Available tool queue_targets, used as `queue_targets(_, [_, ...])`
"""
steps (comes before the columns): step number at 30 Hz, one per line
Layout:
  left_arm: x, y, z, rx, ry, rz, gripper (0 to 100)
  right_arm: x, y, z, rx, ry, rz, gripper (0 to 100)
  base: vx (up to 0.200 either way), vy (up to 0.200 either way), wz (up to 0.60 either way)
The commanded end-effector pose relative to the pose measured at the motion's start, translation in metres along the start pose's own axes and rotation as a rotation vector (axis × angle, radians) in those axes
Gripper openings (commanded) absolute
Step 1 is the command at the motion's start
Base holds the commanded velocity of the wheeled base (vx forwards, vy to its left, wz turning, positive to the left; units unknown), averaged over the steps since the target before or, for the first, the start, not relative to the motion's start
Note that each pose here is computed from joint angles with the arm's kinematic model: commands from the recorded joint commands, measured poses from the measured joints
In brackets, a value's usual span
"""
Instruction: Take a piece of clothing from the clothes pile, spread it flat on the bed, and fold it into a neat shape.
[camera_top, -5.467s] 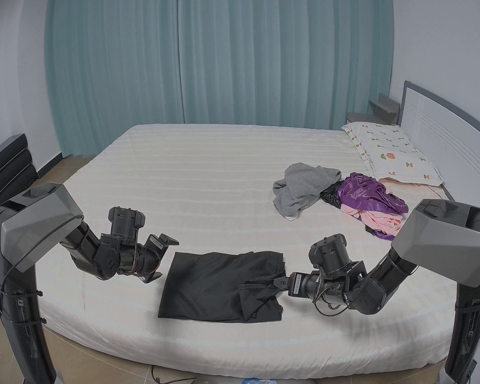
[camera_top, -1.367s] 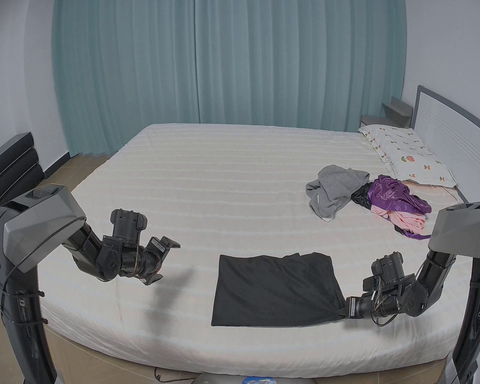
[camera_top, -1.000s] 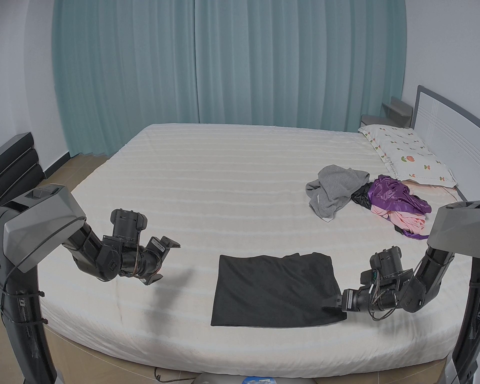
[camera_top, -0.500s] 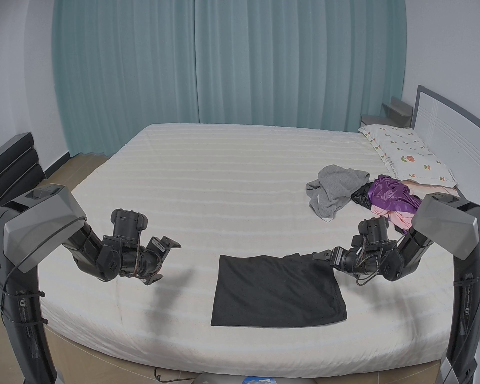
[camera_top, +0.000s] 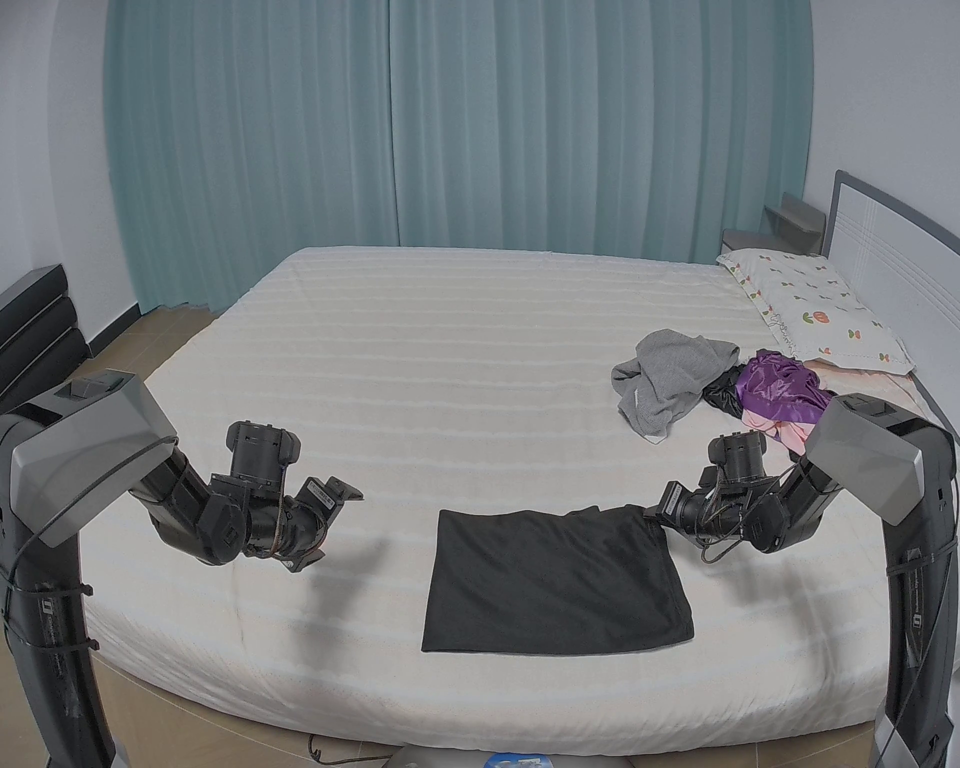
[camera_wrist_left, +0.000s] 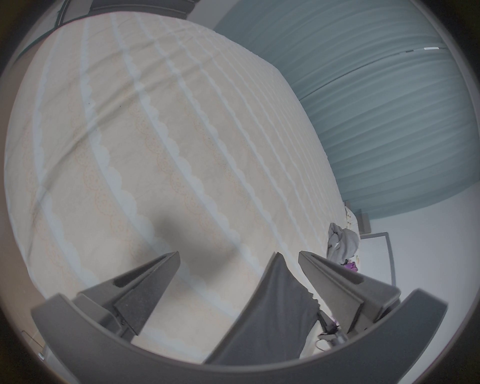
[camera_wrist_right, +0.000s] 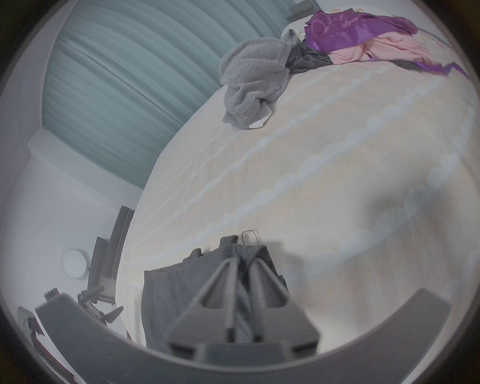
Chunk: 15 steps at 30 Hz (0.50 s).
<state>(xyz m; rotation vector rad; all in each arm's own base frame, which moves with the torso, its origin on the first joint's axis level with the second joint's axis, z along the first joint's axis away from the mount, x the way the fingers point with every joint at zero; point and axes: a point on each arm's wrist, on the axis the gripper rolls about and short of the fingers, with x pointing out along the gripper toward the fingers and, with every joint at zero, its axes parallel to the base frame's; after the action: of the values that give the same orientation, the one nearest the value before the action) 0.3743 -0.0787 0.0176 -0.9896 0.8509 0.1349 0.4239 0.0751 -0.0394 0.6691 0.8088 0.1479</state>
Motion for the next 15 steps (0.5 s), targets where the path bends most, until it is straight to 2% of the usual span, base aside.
queue_targets(1, [0.008,0.0,-0.011,0.044,-0.005,0.027,100,-0.001,-0.002,0.006,0.038,-0.022,0.002,0,0.0,0.0,0.0])
queue_targets(7, [0.021,-0.015,-0.03,0.113,0.012,0.005,100,-0.003,-0.008,0.012,0.053,-0.037,-0.007,0,0.0,0.0,0.0])
queue_targets(13, [0.054,-0.036,-0.039,0.211,-0.042,-0.022,100,-0.005,-0.009,0.012,0.056,-0.043,-0.016,0,0.0,0.0,0.0])
queue_targets(15, [0.062,-0.04,-0.047,0.24,-0.035,-0.033,100,-0.006,-0.01,0.015,0.059,-0.058,-0.018,0,0.0,0.0,0.0])
